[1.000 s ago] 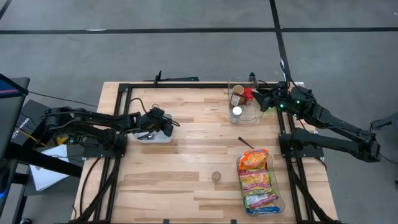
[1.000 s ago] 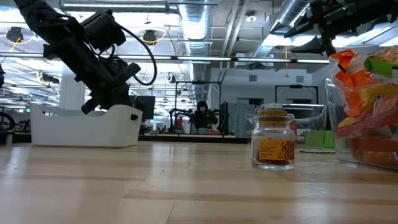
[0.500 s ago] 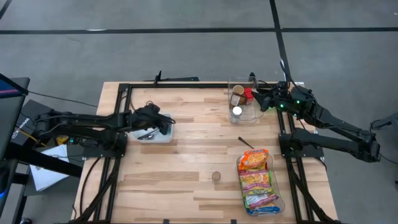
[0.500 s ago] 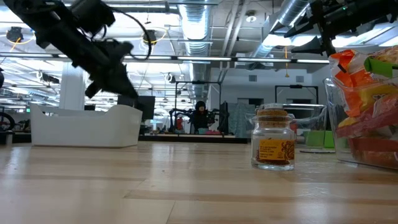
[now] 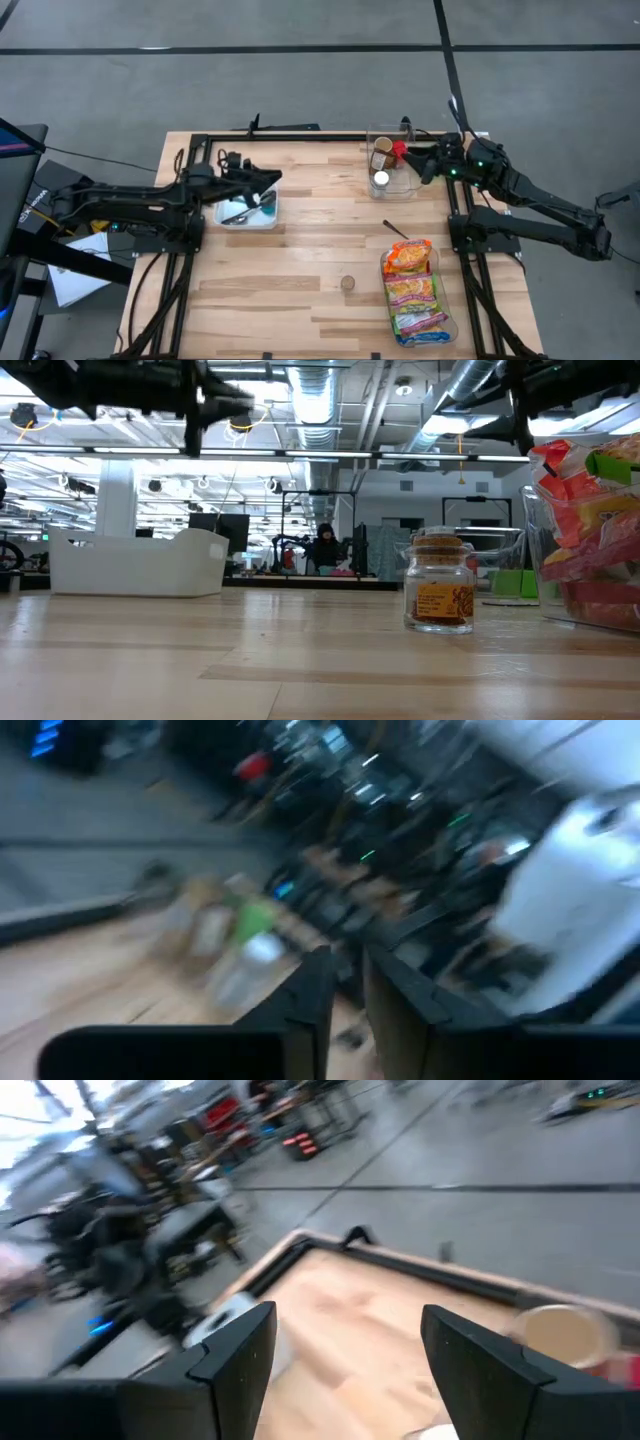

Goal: Pick & Place Food Item
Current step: Put the black spoon into the white bin

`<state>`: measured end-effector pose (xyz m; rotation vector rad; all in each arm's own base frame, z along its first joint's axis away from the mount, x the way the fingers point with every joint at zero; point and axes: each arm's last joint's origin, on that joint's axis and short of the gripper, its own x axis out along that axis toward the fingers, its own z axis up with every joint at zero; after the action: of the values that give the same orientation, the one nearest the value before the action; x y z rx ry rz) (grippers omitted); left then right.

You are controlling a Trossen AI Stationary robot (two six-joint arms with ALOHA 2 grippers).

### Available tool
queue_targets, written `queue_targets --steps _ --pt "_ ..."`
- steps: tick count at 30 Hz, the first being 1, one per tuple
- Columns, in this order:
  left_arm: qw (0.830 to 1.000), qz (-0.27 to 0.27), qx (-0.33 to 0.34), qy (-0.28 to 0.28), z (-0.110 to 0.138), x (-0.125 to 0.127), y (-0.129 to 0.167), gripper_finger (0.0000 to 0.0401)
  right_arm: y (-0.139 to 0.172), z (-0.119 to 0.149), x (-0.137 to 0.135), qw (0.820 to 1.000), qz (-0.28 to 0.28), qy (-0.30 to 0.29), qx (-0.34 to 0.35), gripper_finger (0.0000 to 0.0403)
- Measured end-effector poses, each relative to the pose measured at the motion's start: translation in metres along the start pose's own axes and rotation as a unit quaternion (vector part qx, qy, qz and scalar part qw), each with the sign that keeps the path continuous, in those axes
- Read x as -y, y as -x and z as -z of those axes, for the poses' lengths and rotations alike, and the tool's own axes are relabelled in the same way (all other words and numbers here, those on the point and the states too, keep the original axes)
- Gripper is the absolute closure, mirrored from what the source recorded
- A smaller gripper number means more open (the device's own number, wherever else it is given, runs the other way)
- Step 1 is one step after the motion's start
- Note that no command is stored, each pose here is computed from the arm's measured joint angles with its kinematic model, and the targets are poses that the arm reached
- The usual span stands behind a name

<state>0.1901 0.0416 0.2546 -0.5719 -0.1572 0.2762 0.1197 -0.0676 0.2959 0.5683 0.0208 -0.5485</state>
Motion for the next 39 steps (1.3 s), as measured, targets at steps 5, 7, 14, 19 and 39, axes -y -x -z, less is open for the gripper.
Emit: queue_targets --steps 5,7,14,19,39 --pt "0.996 0.061 0.065 -0.011 -0.009 0.012 -0.001 0.0304 0.0 0.001 -0.005 0.998 -0.058 -0.017 -0.026 0.0159" --pt "0.995 0.068 0.067 -0.026 -0.009 0.016 -0.002 0.0289 0.0 0.002 -0.007 0.997 -0.062 -0.023 -0.03 0.0159" --pt "0.993 0.075 0.047 -0.075 -0.006 0.028 -0.019 0.0251 0.002 0.011 -0.006 0.994 -0.056 -0.045 -0.077 0.0159" --pt "0.994 0.065 0.035 -0.079 -0.002 0.026 -0.027 0.0245 0.017 0.028 0.003 0.982 -0.003 -0.083 -0.172 0.0159" --pt "0.998 0.022 0.063 -0.006 -0.003 0.025 -0.027 0.0266 0.092 0.033 0.013 0.881 0.225 -0.161 -0.384 0.0234"
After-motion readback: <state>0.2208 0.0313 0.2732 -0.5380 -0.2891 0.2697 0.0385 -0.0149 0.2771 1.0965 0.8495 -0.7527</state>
